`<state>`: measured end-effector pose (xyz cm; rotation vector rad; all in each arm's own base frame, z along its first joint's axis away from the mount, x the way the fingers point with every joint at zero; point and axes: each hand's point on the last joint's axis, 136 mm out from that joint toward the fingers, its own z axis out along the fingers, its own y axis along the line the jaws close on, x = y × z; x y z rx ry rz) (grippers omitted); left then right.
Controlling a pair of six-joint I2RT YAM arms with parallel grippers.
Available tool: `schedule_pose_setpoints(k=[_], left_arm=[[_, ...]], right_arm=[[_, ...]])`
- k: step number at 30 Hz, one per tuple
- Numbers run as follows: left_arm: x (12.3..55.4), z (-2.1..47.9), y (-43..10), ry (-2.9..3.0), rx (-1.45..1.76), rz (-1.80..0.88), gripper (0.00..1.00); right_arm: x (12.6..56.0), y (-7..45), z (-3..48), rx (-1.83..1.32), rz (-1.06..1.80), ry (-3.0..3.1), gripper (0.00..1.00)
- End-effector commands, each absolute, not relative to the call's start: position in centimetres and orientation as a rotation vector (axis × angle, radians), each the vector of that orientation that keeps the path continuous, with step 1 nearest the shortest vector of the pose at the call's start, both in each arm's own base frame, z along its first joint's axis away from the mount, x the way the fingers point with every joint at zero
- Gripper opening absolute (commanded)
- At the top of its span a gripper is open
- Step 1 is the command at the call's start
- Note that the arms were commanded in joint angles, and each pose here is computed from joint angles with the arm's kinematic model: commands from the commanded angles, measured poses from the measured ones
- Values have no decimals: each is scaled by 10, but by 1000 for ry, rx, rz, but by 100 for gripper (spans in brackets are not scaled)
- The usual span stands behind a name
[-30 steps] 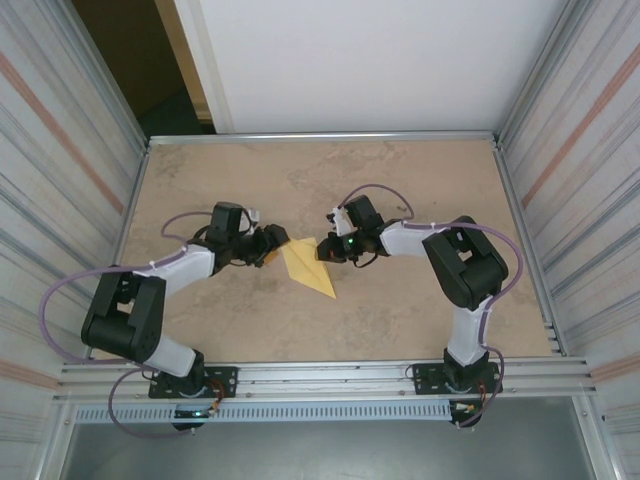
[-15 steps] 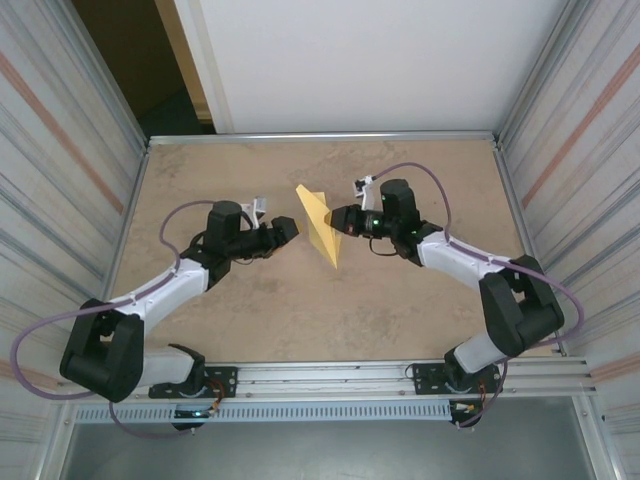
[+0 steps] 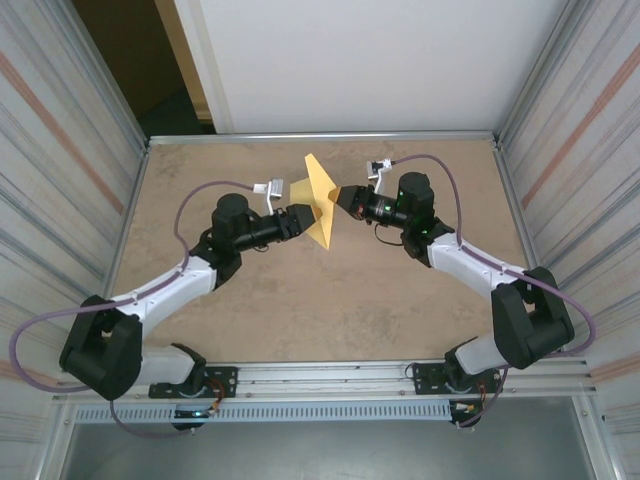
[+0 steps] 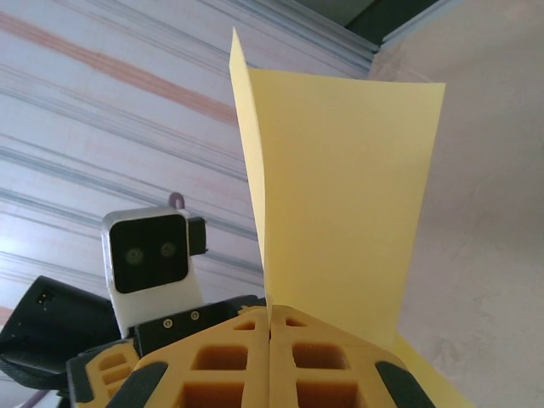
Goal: Fold a paper plane with a square sheet of paper (pick it up from the middle)
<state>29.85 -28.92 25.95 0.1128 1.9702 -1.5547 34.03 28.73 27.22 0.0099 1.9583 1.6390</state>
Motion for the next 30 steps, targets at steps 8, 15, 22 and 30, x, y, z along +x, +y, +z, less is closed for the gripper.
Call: schedule_pose_setpoints(k=[8,15,22,30], left_arm=[[302,289,-303,1861,213,-1621,48],[300,296,-304,1808,233,-1649,37],[301,298,-303,1768,243,-1647,28],[304,291,-304,1789,220,-1647,27]], right_arm=[[329,286,300,-22,1744,1876,0],[329,284,305,6,1786,1864,0],[330,281,308,17,1799,1852,0],[331,279,307,24,1799,1854,0]])
